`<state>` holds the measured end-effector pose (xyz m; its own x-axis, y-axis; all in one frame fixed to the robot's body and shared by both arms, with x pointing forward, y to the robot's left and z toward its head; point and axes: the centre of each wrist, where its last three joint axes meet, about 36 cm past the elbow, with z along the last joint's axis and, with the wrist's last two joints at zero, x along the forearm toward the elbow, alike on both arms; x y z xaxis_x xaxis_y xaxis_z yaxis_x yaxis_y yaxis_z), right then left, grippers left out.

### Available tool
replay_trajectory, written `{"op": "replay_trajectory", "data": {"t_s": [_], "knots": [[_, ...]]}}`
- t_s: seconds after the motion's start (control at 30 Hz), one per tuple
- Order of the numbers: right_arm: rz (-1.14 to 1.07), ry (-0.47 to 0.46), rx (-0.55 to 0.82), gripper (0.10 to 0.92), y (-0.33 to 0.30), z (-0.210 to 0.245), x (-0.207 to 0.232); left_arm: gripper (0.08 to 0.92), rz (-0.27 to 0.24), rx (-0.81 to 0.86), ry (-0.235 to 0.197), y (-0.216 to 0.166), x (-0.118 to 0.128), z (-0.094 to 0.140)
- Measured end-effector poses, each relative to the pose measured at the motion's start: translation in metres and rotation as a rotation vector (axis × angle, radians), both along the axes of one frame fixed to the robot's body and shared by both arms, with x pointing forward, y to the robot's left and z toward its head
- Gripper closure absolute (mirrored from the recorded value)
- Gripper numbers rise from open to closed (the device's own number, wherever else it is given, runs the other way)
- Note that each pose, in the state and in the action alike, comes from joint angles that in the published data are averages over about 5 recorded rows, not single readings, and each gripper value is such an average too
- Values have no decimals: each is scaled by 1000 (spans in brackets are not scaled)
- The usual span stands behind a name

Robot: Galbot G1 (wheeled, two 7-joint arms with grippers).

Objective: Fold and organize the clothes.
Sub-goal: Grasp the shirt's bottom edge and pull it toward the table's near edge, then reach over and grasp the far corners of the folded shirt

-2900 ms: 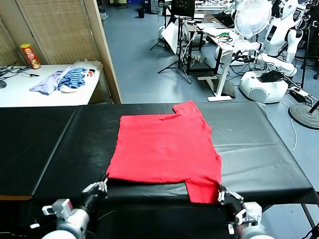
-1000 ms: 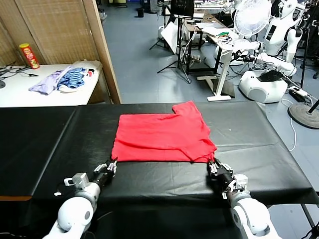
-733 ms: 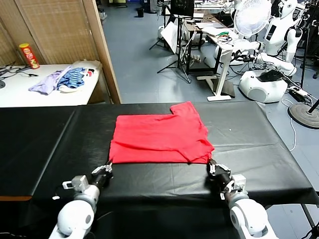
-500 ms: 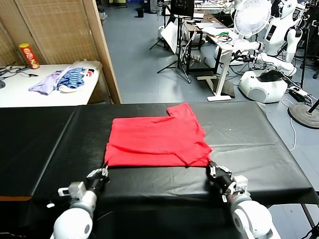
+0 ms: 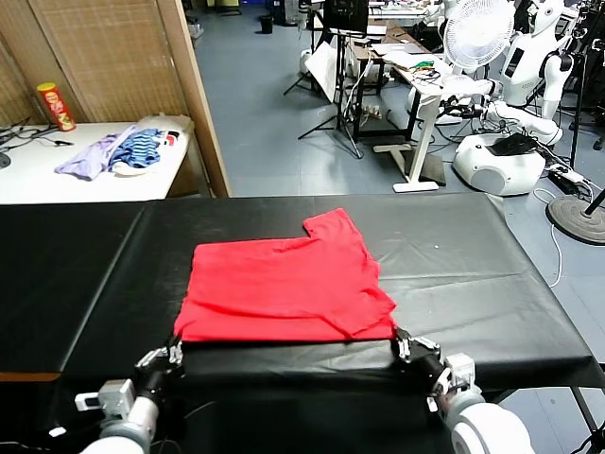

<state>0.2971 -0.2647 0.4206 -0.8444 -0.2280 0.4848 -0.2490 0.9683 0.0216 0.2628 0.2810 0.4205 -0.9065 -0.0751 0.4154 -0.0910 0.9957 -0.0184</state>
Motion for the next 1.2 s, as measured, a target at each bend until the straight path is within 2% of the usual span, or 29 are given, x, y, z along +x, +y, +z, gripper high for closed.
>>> {"op": "replay_trajectory", "data": {"t_s": [0.13,0.23,0.37,0.47,0.67,0.93,1.07,1.2], "knots": [[-1,-24,14,258,-1,18,1,378,9,17,29,3,-8,5],[-6,-67,24,228,-2,31,11,250,8,30,49,5,-13,12],[-22,-143,21,224,-1,42,42,205,2,39,48,9,-9,29],[-45,-180,12,224,1,46,75,202,2,42,31,10,8,40],[-86,-213,-8,224,13,48,160,201,-64,-16,-2,22,73,57],[-98,-145,-3,224,31,36,279,201,-117,-72,22,44,186,59],[-89,-87,7,224,47,30,322,201,-119,-82,56,50,242,53],[-62,-36,23,224,60,25,350,201,-108,-99,125,55,286,47]]}}
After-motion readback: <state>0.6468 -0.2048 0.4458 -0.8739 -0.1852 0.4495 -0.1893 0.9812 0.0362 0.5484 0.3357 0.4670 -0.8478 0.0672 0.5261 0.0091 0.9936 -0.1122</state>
